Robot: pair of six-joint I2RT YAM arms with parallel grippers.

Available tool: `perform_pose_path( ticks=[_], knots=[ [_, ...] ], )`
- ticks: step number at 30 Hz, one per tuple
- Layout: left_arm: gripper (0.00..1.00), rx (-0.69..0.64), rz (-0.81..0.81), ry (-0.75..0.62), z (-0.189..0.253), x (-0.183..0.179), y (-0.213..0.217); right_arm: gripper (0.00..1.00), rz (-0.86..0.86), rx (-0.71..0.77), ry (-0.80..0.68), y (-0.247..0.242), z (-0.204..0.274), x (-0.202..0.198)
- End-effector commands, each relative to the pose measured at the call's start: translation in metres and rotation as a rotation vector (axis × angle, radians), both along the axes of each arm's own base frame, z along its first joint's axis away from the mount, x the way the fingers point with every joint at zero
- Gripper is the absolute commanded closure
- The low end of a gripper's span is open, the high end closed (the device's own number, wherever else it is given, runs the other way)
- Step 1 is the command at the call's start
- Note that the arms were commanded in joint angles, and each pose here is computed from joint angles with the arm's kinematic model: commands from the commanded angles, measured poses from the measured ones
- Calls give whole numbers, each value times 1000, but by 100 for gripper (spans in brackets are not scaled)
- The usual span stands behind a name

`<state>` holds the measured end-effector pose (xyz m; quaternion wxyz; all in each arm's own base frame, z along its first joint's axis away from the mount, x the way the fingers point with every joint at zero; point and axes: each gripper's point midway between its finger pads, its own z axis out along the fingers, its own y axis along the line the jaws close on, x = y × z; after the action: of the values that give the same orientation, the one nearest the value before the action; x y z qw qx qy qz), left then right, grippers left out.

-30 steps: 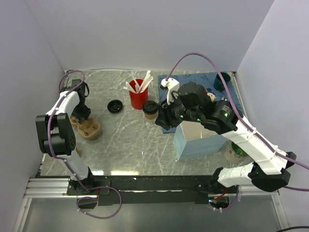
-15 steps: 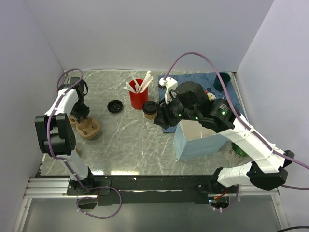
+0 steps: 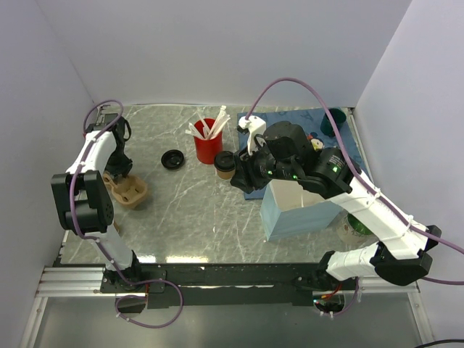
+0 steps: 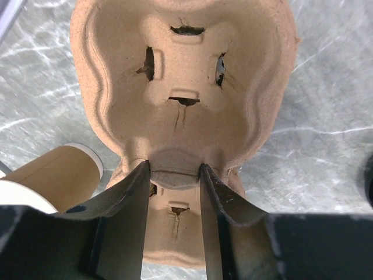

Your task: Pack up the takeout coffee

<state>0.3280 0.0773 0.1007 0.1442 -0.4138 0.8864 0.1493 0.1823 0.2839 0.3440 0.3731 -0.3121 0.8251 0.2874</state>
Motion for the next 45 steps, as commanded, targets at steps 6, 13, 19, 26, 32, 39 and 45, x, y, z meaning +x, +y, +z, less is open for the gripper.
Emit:
perform_pose_path(
  ticks=[6,13,19,26,32,39,45],
  knots=[
    [72,106,11,1,22,1,6,49,-2,68,-45,1,21,2],
    [71,99,9,-83,30,7,-3,49,1,71,-49,1,21,2],
    [68,129,8,-39,35,8,-1,49,0,70,-51,0,20,1],
    [71,145,-24,-74,57,13,-12,48,-5,64,-60,-3,19,3],
    [71,17,12,7,12,-1,-22,48,5,71,-56,-1,18,2],
    [67,159,-19,-46,52,17,-11,48,-3,71,-64,-3,19,5],
    [66,245,-39,-51,72,24,-12,48,0,73,-62,-1,19,7]
  ],
)
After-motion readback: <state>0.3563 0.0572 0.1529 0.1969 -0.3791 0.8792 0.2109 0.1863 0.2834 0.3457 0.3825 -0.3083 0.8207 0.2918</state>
